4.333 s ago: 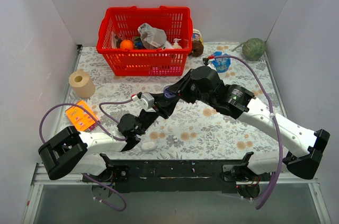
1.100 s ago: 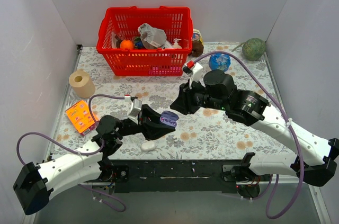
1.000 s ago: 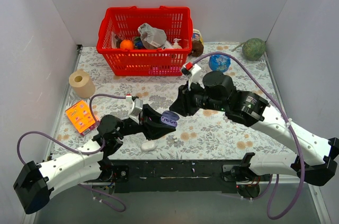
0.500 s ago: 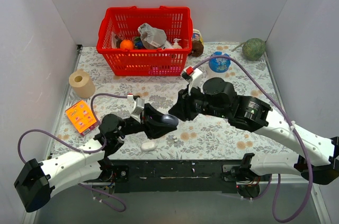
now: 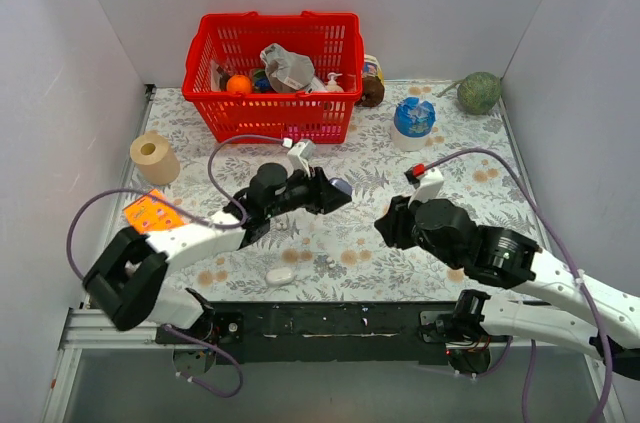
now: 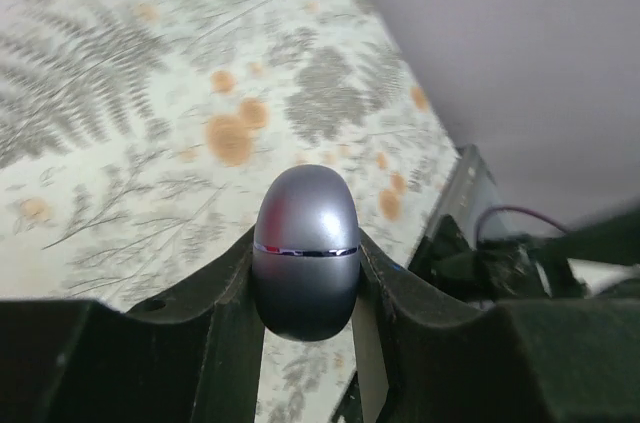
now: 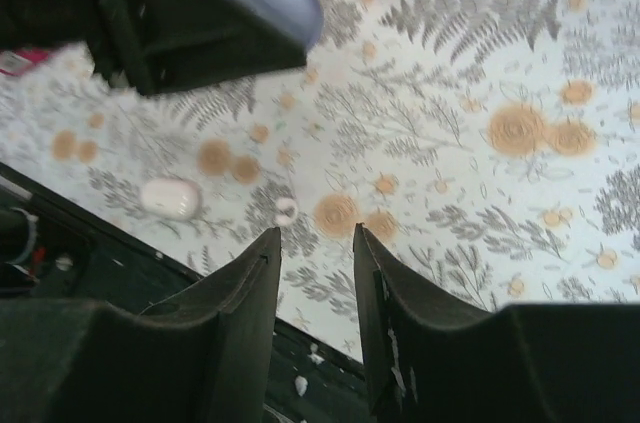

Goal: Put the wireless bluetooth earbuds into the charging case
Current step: Place the charging case at the center of the board.

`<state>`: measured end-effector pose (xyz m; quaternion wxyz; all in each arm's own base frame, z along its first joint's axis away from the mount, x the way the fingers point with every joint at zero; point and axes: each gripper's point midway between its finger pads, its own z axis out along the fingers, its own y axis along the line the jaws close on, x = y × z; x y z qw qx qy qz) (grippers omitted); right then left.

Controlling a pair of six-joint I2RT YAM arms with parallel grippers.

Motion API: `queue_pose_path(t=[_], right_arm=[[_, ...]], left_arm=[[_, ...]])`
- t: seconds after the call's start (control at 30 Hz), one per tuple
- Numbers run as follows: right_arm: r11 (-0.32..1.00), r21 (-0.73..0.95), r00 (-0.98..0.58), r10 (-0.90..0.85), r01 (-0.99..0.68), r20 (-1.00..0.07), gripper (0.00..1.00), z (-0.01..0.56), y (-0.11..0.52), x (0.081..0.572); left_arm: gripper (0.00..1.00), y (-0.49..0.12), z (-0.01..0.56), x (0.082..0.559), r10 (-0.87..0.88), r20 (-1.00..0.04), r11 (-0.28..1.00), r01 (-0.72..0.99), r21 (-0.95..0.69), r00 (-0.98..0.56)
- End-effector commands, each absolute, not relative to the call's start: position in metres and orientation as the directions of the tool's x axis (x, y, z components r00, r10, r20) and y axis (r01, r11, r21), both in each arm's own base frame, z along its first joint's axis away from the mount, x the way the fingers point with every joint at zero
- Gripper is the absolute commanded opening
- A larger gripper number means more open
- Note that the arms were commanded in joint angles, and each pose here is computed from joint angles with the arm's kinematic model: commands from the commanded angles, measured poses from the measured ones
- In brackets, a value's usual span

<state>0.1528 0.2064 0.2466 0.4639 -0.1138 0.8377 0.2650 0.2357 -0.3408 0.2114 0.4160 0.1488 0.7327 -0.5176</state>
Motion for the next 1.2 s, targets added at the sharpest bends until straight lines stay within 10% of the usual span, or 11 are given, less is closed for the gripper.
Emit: queue_pose_path(t=[0.0, 0.3, 1.17], right_arm=[[0.851, 0.352, -0.569, 0.078, -0.389, -0.818, 0.43, 0.231, 0.199, 0.151], [0.837, 0.374, -0.567, 0.096, -0.399, -0.818, 0.45, 0.226, 0.195, 0.147], [0.855, 0.387, -0.564, 0.141, -0.345, -0.814, 0.50, 0.218, 0.182, 0.149]], left_arm=[[0.00, -0.332, 0.143, 0.290, -0.269, -0.557, 0.541, 0.355, -0.762, -0.786], [0.02, -0.322, 0.087, 0.350, -0.278, -0.497, 0.629, 0.236, -0.741, -0.822], [0.74, -0.236, 0.047, 0.328, -0.264, -0.360, 0.775, 0.025, -0.631, -0.895]])
